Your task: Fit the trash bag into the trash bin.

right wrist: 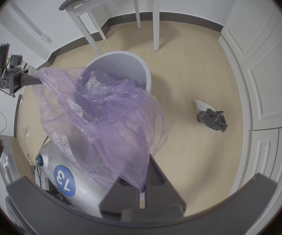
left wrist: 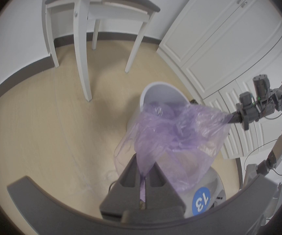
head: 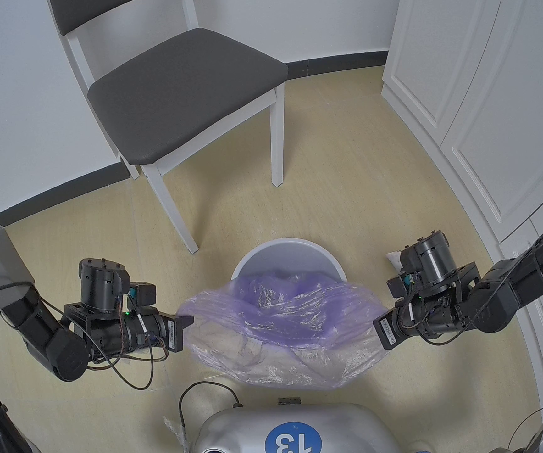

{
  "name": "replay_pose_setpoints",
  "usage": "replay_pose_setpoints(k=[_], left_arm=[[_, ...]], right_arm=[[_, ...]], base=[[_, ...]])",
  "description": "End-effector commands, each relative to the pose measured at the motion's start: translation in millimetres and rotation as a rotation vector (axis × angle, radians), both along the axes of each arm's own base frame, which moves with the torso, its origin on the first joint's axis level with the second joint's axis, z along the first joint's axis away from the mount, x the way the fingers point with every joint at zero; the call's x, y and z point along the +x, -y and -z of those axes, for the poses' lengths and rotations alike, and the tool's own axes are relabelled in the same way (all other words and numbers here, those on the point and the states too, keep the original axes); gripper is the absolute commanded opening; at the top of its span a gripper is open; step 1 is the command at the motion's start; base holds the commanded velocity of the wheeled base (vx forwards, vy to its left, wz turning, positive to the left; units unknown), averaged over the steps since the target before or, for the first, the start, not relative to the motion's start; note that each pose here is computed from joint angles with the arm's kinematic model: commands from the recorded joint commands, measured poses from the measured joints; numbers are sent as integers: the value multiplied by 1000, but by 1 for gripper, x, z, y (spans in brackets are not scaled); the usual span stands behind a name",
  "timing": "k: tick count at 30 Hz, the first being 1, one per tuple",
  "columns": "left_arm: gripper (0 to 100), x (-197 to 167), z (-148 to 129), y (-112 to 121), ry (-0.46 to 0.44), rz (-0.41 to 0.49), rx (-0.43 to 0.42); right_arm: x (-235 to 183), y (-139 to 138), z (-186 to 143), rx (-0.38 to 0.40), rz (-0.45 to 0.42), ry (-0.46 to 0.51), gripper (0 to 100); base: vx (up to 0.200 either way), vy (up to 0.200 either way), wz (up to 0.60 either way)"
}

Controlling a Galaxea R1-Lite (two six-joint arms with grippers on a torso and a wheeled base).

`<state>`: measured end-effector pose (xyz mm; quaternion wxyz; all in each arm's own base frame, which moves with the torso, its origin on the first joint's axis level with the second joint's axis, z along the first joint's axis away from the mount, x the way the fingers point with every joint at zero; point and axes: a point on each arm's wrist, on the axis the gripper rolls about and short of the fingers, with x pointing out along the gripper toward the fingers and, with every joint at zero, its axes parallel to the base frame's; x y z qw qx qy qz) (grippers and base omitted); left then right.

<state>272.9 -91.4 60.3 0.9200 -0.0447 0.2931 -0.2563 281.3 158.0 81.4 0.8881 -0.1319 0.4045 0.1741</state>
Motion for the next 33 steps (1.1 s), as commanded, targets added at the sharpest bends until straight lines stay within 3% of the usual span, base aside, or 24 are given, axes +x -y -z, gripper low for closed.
replay_pose_setpoints(k=[1,9,17,24,25,33], left_arm=[[0,5,15,-1,12,-2,-14],[0,13,22,-1,54,-15,-40],[0,17,20,1,77,-42,-102],[0,23,30,0,107,-50,-113],[0,24,31,0,114,-51,-115],[0,25,30,-4,144,-61,-124]], right_arm=[[6,-4,6,27,3,33,0],[23,2,16,61,41,83,0],[31,5,26,143,99,91,0],[23,11,34,137,55,42,0],[22,12,35,128,50,41,100],[-3,24,26,93,-53,37,100]], base=[[0,0,0],[0,0,0],[0,0,0],[0,0,0],[0,0,0],[0,0,0]])
